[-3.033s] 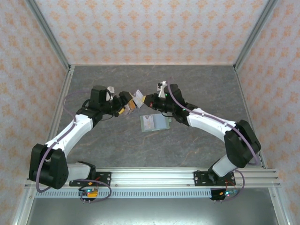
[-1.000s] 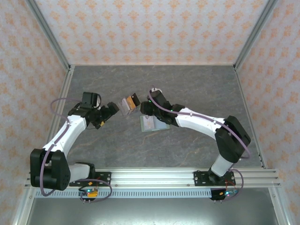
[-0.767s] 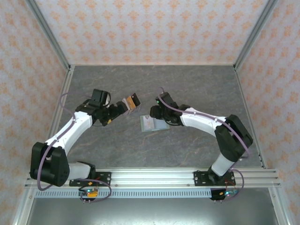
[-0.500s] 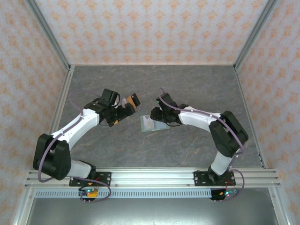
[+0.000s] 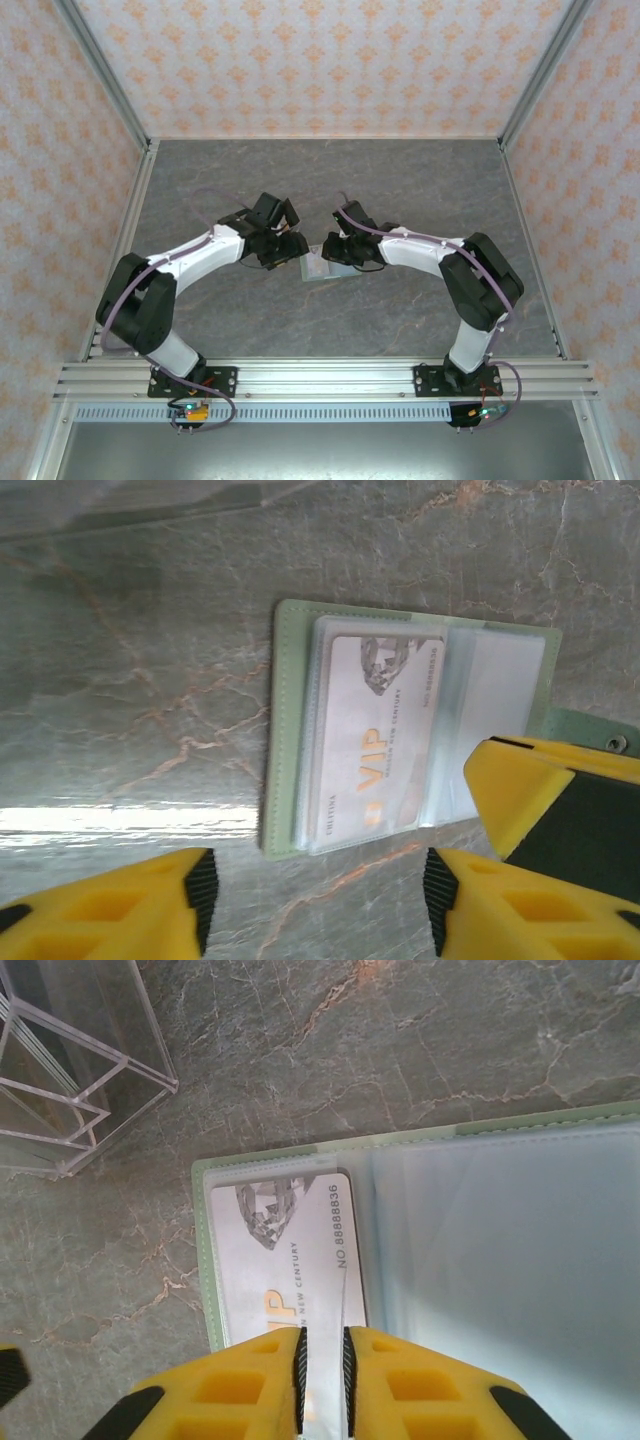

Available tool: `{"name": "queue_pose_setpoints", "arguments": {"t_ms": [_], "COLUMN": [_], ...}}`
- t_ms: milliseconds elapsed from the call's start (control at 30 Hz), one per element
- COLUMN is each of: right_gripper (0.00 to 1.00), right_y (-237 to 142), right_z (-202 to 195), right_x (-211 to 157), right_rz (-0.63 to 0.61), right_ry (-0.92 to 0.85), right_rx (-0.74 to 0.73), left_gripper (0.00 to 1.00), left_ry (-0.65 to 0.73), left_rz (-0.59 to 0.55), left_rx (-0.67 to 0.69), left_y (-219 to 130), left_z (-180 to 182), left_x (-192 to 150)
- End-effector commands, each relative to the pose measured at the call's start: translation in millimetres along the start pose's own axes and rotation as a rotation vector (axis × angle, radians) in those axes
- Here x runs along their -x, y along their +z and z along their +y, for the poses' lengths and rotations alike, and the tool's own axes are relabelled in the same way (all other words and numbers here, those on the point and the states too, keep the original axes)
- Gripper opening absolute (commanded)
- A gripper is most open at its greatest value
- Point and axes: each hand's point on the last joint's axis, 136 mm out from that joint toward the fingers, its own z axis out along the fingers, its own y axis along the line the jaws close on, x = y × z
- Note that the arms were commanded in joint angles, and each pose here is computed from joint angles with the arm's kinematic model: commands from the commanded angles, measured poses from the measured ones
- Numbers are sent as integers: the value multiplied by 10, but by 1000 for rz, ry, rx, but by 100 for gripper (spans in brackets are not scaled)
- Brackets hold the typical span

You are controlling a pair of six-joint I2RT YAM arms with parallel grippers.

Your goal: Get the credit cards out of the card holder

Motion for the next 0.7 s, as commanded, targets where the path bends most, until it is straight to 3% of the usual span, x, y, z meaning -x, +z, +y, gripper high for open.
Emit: {"name": "queue_pose_setpoints", "arguments": {"t_ms": [0,300,667], "right_gripper": [20,20,16], "right_y": [56,65,116], "right_z": [-103,-100,-170], "right_x": [-77,-175,-229], "right_rz": [27,67,95], "right_ry": [-1,-6,-15], "right_rx": [-6,33,6], "left_gripper": [52,31,21], "left_ry": [19,20,1], "left_rz": [-45,-2,20], "left_rx": [-3,16,71], "left_y": [45,361,540], "left_z": [-140,-186,-47], "left_x": [101,20,-19]}}
